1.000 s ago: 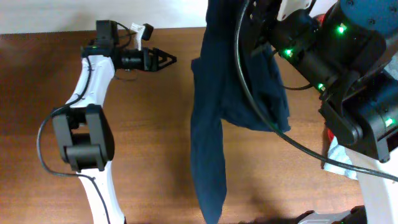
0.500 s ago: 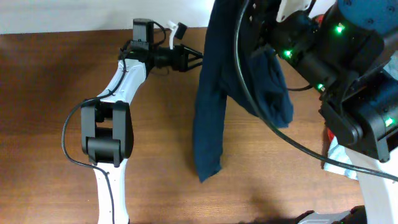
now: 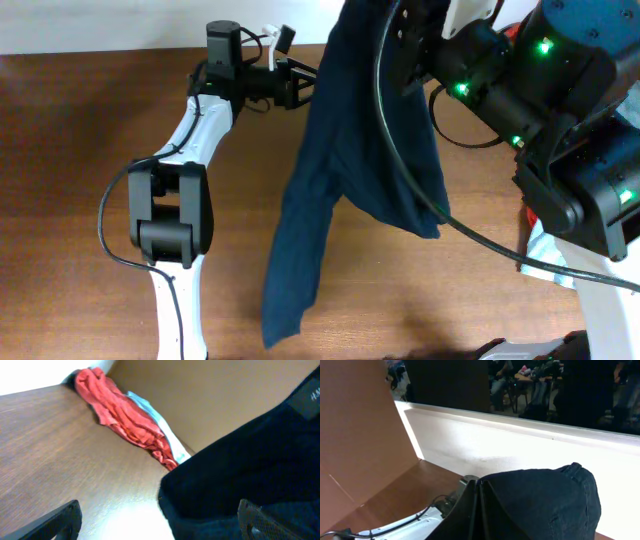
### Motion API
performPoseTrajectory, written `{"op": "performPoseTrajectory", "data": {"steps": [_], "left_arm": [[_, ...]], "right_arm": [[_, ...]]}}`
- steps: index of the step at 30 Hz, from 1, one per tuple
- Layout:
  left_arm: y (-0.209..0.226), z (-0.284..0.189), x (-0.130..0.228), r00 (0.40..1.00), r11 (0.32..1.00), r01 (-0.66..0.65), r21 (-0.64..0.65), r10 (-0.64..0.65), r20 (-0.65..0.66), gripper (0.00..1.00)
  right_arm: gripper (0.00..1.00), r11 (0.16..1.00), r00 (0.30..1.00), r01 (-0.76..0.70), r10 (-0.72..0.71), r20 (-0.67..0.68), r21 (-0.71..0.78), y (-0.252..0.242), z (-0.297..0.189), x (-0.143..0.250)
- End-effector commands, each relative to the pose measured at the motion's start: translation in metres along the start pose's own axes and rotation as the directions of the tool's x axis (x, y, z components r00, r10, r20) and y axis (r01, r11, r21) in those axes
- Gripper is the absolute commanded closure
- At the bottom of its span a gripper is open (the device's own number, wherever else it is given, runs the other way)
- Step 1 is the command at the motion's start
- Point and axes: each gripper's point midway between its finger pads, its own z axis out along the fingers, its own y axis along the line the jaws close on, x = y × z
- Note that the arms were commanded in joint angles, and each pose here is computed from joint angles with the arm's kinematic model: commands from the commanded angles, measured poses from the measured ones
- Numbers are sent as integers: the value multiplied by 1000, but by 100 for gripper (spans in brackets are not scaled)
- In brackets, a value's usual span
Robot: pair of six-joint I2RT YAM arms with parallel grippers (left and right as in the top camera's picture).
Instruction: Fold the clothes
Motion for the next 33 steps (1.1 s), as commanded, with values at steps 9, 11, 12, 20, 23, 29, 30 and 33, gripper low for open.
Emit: {"op": "performPoseTrajectory", "data": {"steps": [9, 11, 12, 20, 23, 29, 30, 33], "left_arm": [[-62, 49, 15, 986, 949, -118, 293, 146, -76, 1], [-65, 53, 16, 985, 946, -121, 300, 151, -79, 26], [-65, 53, 16, 985, 946, -122, 302, 153, -79, 51], [-44, 18, 4, 997, 973, -22, 230, 38, -63, 99], [-30, -10, -6, 999, 983, 36, 179, -30, -37, 99], [-10, -77, -30, 996, 994, 72, 88, -76, 48, 99], [-8, -88, -34, 996, 995, 67, 77, -72, 59, 99], [-7, -115, -45, 994, 998, 56, 41, -60, 94, 99]], "right_arm": [[96, 1000, 999, 9, -7, 46, -30, 9, -14, -16], [96, 1000, 999, 9, -7, 46, -29, 9, -14, -16], [96, 1000, 999, 9, -7, 47, -29, 9, -14, -16], [96, 999, 998, 51, -51, 28, -13, 6, -14, -11], [96, 997, 999, 53, -53, 3, 50, -6, -12, -5], [96, 995, 998, 39, -34, -61, 90, -29, -6, 11], [96, 996, 997, 34, -29, -65, 78, -31, -4, 12], [96, 1000, 998, 29, -29, -56, 6, -26, 3, 11]]}}
